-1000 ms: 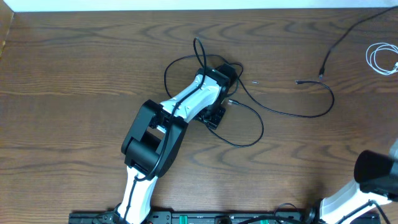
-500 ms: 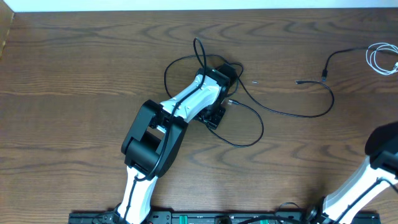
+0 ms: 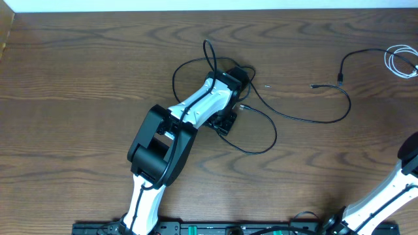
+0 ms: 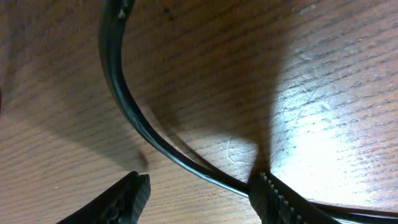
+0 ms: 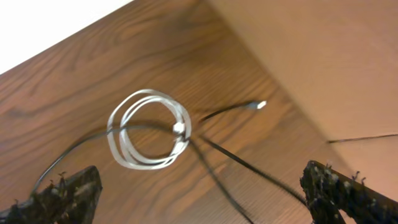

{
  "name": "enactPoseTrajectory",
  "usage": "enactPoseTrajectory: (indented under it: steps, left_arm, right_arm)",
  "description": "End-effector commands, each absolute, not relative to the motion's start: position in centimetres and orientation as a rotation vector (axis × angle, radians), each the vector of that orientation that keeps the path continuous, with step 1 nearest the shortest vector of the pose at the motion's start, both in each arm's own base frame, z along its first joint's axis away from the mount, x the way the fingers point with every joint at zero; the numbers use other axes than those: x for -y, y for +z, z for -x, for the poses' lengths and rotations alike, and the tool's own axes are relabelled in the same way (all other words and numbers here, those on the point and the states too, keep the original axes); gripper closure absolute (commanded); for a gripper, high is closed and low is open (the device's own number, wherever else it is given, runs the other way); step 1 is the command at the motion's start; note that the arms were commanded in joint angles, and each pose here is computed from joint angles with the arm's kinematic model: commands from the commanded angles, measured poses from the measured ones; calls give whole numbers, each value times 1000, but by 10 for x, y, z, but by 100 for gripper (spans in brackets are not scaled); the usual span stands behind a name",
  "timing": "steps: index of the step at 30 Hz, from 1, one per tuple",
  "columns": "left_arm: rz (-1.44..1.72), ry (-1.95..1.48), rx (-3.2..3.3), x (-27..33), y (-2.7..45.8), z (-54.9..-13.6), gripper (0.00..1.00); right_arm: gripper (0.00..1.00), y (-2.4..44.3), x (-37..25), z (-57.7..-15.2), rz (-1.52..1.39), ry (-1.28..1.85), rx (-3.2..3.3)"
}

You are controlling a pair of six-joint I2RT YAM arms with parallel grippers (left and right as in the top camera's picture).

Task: Untangle cables

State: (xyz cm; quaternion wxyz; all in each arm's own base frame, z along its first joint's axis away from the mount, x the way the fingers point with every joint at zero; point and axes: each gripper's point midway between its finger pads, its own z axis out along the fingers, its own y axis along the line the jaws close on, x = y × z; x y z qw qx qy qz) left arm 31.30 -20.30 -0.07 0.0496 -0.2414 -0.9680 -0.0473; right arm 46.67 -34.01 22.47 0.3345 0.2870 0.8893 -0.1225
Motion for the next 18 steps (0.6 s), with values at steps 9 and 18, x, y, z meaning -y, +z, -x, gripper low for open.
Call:
enactPoseTrajectory:
  steps: [9,18]
  left_arm:
    - [733,-170,2936,198,-6,-309,41]
    - [732,-169,2936,198,-7,-309,41]
  right_arm:
    - [1,247,268,-485,-571,-170,-2371]
    - [1,216,191,-474,-410,124,-2579]
